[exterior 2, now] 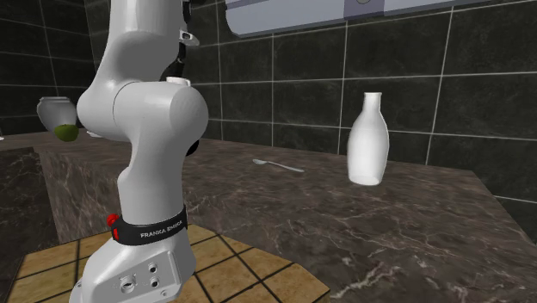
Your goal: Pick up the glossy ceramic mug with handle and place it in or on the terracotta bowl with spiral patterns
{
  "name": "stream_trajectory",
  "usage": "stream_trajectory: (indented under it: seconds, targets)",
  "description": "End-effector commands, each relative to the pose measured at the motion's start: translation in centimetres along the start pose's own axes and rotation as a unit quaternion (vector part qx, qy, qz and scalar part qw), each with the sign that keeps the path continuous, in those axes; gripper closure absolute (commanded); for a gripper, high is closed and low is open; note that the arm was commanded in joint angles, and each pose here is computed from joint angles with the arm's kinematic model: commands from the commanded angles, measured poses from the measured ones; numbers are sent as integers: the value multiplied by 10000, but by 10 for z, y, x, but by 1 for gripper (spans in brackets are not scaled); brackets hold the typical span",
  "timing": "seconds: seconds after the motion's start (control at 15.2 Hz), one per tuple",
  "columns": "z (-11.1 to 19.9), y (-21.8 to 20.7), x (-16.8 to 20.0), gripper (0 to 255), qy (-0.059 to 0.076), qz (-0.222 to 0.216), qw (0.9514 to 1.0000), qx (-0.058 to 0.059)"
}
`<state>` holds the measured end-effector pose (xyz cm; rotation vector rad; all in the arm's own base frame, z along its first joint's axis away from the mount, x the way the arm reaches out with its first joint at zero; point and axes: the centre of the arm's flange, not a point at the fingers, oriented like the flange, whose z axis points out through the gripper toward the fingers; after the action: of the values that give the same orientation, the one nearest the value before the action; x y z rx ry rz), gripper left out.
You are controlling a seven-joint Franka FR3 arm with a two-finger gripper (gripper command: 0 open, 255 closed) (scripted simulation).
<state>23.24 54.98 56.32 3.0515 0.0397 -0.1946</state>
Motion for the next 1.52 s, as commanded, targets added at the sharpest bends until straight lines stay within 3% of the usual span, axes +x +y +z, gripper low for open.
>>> stream_trajectory:
  seconds: [0.0,1.19,1.45]
  targets:
    - [5,-9,-8,255,1,10,10000,1]
    - [99,-17,5,255,1,10,10000,1]
    - [103,-17,5,255,1,10,10000,1]
